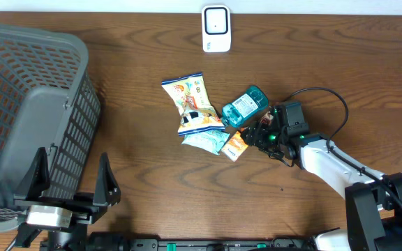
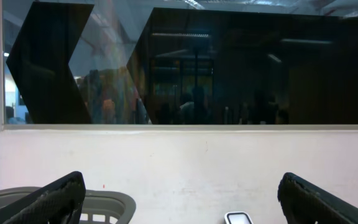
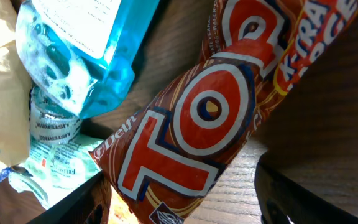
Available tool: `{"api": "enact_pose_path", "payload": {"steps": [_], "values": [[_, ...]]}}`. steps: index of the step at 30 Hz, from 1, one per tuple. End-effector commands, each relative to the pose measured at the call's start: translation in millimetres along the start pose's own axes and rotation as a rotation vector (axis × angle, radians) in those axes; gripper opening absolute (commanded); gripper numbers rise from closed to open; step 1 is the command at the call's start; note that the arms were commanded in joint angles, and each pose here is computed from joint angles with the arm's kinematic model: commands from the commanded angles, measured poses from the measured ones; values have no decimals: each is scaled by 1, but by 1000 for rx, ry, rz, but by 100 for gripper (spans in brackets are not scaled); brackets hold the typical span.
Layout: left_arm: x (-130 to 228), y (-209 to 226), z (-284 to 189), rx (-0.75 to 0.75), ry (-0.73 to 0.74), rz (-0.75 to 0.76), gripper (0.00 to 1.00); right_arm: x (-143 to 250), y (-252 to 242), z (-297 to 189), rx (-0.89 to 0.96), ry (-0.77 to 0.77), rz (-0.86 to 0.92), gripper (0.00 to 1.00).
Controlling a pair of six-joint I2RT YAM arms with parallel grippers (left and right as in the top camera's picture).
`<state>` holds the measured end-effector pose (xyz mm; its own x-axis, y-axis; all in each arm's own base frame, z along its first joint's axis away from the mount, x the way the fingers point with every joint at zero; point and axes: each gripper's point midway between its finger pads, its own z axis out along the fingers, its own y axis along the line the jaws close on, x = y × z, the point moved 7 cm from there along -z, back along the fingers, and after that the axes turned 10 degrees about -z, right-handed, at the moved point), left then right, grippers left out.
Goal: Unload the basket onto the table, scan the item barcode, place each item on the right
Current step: 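Reach the right gripper to the orange box beside the 'TOP' bar, then grasp the orange box with the right gripper and lift it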
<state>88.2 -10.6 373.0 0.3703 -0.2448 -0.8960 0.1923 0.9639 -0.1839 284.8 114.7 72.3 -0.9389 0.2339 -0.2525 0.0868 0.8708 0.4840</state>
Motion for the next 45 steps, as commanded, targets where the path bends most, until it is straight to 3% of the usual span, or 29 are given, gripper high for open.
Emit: {"api": "enact_pose_path", "payload": {"steps": [1,3,7,11,14,19,27,33,39,43,45], "values": [[-2,-1,-2,5,-16,-6,99,0,-2,4,40,-5,16,69],[-2,-1,-2,4,-16,-6,99,0,0,5,34,-9,-41,77],[-2,-1,-2,4,-16,-6,99,-9,17,3,-98,-49,-407,97],[-2,-1,-2,4,-16,-6,99,-8,35,0,-256,-75,-677,99],[-2,-1,-2,4,-15,-6,99,1,44,-4,-385,-52,-781,99],[0,0,-2,2,-4,-7,99,1,42,-3,-361,-54,-808,99],[1,0,-2,0,2,-7,99,12,27,11,-317,34,-812,69],[1,0,-2,0,1,-7,99,22,2,34,-284,133,-733,65],[1,0,-2,-1,1,-7,99,23,-14,41,-267,166,-648,43],[1,0,-2,-3,1,-7,99,21,-12,37,-320,159,-619,4],[1,0,-2,-3,1,-7,99,20,-10,35,-365,156,-606,1]]}}
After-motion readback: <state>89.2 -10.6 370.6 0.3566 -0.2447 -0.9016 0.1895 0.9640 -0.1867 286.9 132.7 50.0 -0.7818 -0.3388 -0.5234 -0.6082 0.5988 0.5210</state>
